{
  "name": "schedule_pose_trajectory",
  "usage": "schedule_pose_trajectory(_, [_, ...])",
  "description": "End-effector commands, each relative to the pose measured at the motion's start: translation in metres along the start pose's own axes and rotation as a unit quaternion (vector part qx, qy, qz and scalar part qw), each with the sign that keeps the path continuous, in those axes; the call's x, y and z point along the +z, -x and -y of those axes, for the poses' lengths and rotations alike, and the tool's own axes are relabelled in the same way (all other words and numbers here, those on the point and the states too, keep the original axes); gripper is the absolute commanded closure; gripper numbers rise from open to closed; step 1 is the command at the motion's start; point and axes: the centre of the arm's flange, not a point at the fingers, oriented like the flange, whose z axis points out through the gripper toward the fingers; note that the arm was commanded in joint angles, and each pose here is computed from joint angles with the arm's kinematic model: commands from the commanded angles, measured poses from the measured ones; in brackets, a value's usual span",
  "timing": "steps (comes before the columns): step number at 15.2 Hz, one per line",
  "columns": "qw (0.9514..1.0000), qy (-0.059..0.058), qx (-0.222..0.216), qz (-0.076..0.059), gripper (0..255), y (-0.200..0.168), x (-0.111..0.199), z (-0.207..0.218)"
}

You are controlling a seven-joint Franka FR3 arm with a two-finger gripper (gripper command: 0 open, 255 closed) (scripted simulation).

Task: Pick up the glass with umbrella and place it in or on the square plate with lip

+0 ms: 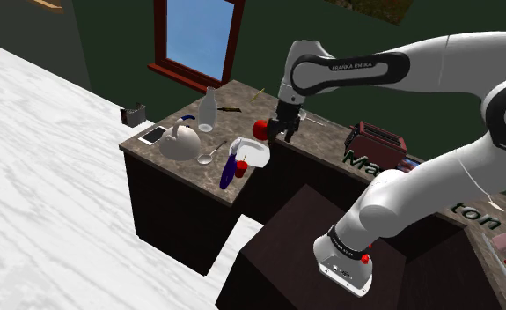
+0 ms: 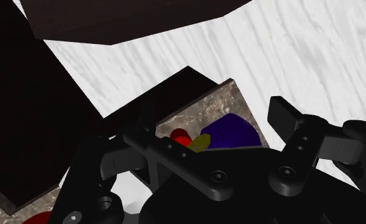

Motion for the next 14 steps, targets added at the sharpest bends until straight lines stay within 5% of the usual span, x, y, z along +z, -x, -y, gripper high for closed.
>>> schedule_pose_trajectory(1, [0.9999, 0.0, 0.012, -0.001, 0, -0.021, 0.018, 0.001])
schedule_pose_trajectory(14, [0.9961, -0.003, 0.089, 0.001, 0, -0.15, 0.131, -0.014])
